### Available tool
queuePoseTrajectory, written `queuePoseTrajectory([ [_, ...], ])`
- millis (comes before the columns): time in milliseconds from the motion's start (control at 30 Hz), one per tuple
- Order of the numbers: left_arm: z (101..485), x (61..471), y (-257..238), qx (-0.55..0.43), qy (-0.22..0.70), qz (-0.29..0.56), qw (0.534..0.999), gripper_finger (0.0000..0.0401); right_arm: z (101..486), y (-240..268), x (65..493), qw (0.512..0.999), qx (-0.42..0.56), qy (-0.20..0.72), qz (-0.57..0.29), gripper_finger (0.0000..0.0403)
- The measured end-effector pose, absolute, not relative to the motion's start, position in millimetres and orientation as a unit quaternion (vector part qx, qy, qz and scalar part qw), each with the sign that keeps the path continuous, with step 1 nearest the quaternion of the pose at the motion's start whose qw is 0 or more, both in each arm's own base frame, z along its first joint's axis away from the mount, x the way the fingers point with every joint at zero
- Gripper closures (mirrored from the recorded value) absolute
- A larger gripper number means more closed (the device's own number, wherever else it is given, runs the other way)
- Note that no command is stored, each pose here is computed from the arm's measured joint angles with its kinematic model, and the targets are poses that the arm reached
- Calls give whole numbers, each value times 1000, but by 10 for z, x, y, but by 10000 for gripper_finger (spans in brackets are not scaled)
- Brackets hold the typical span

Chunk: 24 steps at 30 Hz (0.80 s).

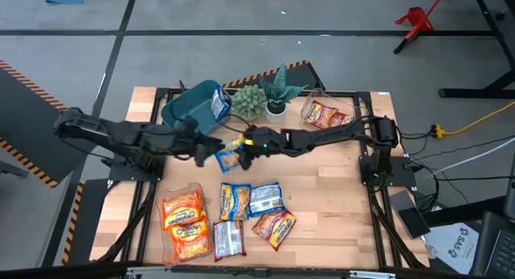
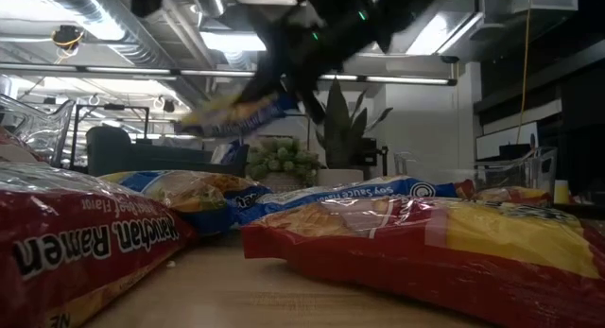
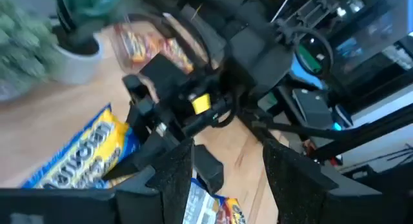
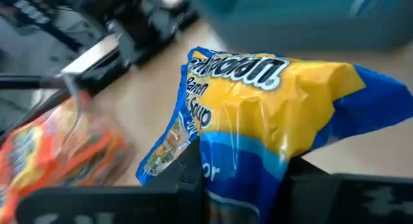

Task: Sort Maruchan noodles
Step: Put the blue noodle pack into the green bin

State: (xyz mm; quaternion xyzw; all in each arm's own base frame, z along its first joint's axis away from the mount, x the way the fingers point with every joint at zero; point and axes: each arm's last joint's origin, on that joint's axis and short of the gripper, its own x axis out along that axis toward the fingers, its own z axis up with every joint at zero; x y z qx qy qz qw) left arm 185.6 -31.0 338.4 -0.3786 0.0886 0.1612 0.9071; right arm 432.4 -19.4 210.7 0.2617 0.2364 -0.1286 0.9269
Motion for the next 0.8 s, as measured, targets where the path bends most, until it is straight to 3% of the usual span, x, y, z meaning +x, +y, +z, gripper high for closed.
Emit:
queuePoseTrajectory([
  [167, 3544, 1637, -326, -358, 35, 156, 920, 219, 2534, -389, 4522, 949, 172, 189, -184, 329],
  [333, 3629, 1529, -329, -337, 4, 158, 928, 219, 2688, -695, 4795, 954, 117, 164, -224, 329],
  [533, 3626, 1507, -347, -330, 9, 154, 931, 219, 2539, -1038, 5173, 945, 44, 193, -262, 329],
  [800, 3605, 1508, -350, -324, 19, 158, 933, 219, 2254, -1357, 5463, 922, 23, 247, -298, 325],
])
